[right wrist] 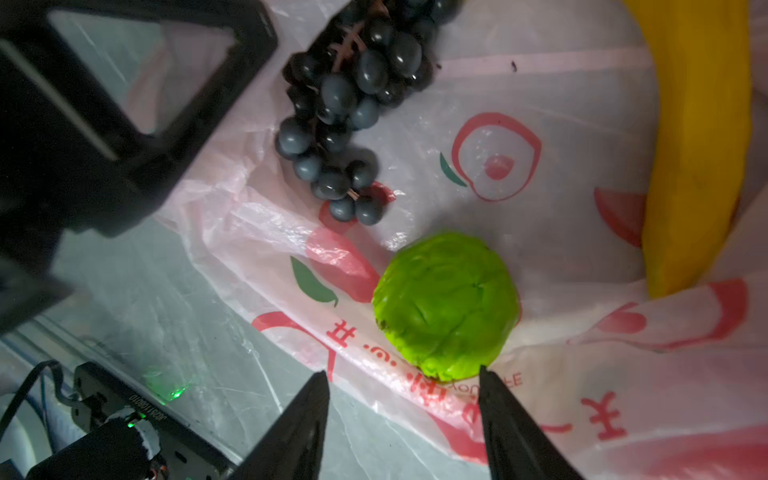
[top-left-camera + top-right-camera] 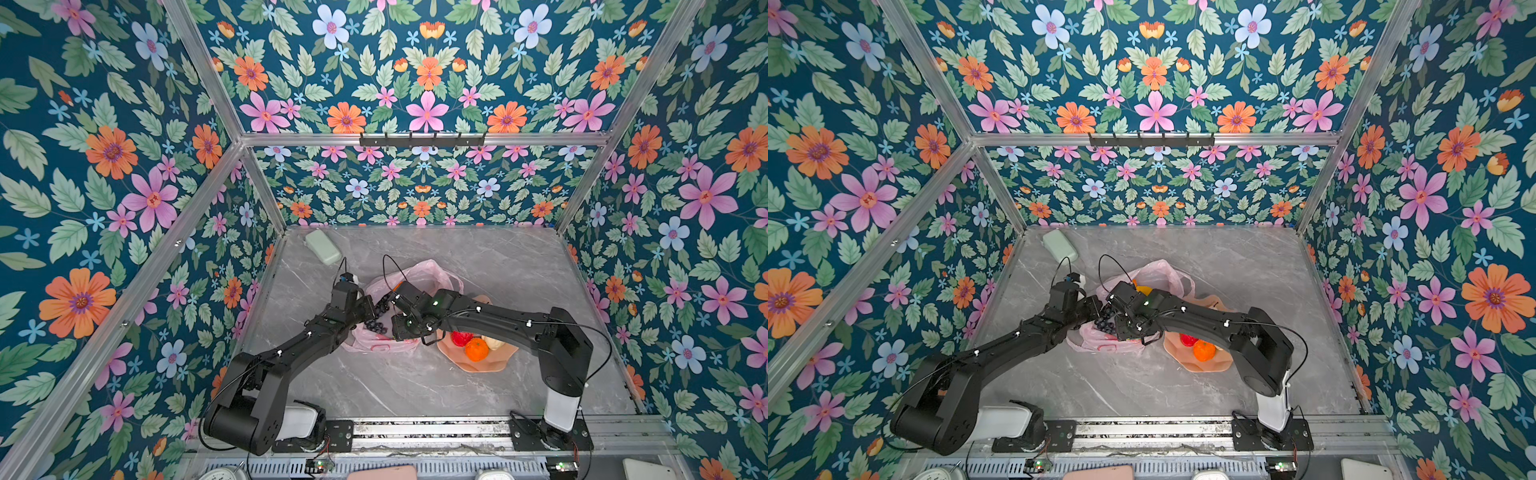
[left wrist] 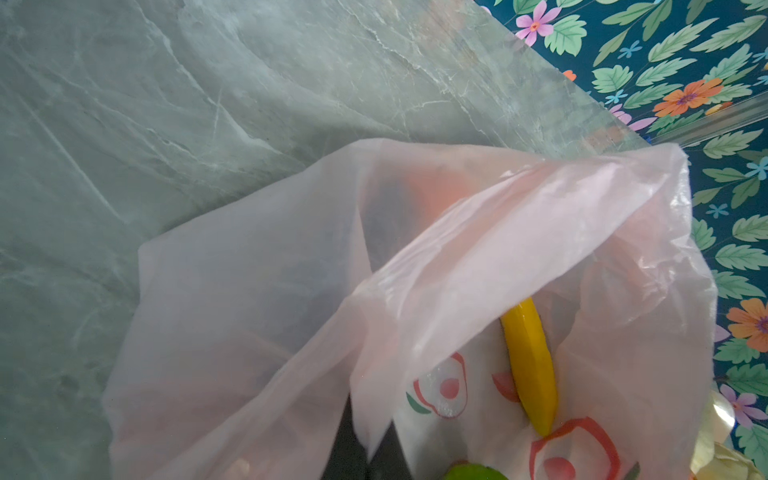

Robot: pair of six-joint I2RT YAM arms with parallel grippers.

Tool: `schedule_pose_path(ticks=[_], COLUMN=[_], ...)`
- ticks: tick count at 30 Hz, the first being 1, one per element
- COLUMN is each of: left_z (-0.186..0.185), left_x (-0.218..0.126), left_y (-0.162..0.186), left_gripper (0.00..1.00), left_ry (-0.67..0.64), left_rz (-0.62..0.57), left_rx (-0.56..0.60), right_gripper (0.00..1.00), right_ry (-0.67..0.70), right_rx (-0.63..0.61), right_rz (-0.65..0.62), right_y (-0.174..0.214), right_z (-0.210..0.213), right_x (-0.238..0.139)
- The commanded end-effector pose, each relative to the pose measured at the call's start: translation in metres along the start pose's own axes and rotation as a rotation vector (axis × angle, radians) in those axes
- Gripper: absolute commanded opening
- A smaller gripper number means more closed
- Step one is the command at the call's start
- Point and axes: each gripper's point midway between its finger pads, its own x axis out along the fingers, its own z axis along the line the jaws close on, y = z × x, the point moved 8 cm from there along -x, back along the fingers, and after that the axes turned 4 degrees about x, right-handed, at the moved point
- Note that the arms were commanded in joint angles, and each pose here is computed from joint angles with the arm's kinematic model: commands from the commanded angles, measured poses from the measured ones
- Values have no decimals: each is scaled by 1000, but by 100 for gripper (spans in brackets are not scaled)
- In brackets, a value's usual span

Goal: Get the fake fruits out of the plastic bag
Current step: 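Move the right gripper back over the bag toward the green fruit, then lower the right gripper into the bag and grasp the green fruit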

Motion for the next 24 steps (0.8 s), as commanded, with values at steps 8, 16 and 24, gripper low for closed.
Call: schedule_pose_path(ticks=[8, 16, 24], left_z=[1, 0, 0], left_x=[-2, -1, -1], left_y=[3, 2, 2], left_gripper=[0, 0, 0], left_ry=[11, 13, 13], left_rz=[-6, -7, -7], left_rx=[5, 3, 3], right_gripper=[61, 65, 69], right_ry=[165, 198, 175], right_rx=[77, 79, 83], right_rz=[71, 43, -17], right_y=[10, -4, -34], right_z=[-18, -24, -26], right_x=[20, 32, 39])
